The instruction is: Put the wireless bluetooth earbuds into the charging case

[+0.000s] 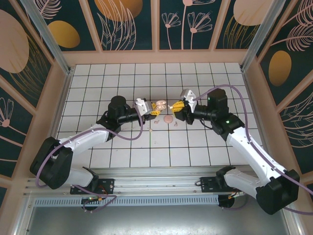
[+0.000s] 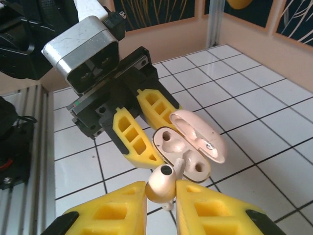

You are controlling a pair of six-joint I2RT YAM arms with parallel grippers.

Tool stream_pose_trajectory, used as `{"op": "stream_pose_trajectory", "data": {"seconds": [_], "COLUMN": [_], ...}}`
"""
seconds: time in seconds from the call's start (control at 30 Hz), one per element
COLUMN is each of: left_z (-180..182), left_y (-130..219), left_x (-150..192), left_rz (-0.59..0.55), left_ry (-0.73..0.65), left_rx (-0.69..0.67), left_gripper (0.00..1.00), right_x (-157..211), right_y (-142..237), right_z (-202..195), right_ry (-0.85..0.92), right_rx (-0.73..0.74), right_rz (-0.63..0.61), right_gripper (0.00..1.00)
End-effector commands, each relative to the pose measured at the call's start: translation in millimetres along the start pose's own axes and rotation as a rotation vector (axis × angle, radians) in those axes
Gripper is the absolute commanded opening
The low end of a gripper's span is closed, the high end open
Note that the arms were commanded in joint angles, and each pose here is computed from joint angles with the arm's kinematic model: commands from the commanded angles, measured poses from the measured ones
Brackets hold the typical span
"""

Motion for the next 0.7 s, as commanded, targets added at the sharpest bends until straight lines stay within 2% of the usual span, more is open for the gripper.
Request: {"op": "stream_pose_trajectory", "data": {"seconds": [0.0, 0.67], "left_z": [1, -2], "left_y": [3, 7], "left_x": [-16, -15], "left_rz": [-0.035, -0.021], "left_ry": [-0.079, -0.149], "left_rx": [0.009, 0.013], "left_gripper": [0.13, 0.14], "right_x": [-8, 5], "right_y": [-1, -17], "right_z": [1, -15], "right_ry": [-0.037, -0.156], "right_rx": [-0.057, -0.068], "right_rz": [-0.003, 0.079], "right_gripper": [0.21, 0.21]}}
Point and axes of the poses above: each hand's point on the last joint's axis, 136 mm out from that joint toward the fingers, its own y axis back along the fingers, its own z axis along the line the jaws close on, x = y × z, the point moved 7 cm from there along y, back along the fingers, and after that the axes turned 5 degrees about -y, right-handed, at the moved point
